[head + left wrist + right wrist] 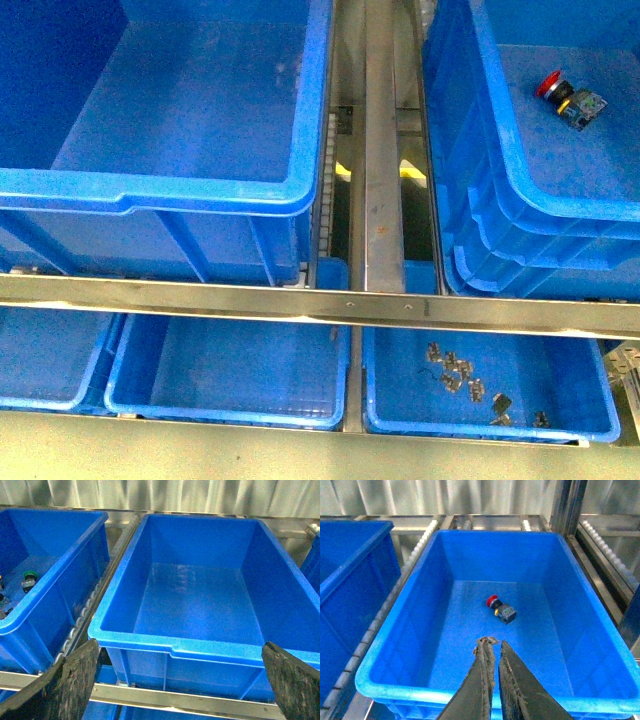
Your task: Pick red and yellow buttons and place in box
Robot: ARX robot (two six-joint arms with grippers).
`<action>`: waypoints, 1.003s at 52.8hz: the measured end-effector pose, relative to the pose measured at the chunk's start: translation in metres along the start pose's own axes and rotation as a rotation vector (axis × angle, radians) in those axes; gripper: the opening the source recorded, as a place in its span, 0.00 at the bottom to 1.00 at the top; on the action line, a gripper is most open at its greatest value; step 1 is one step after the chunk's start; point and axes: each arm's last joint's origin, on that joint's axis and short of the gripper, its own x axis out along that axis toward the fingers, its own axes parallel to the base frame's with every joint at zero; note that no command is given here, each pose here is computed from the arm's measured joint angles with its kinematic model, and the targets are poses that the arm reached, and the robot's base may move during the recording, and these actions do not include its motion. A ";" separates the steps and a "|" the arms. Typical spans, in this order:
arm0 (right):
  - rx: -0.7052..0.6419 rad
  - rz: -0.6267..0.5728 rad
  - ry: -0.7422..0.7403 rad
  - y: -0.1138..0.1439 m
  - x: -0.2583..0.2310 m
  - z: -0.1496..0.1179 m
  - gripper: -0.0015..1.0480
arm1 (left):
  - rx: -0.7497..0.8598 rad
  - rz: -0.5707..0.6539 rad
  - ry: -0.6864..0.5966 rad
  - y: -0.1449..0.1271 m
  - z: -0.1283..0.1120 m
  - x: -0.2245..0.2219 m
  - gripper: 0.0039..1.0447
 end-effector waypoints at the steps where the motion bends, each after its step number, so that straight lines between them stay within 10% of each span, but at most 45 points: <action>1: 0.000 0.000 -0.002 0.000 -0.001 0.000 0.03 | 0.000 0.000 0.000 0.000 0.000 0.000 0.93; 53: 0.000 0.001 -0.008 0.000 -0.034 0.000 0.03 | 0.000 0.000 0.000 0.000 0.000 0.000 0.93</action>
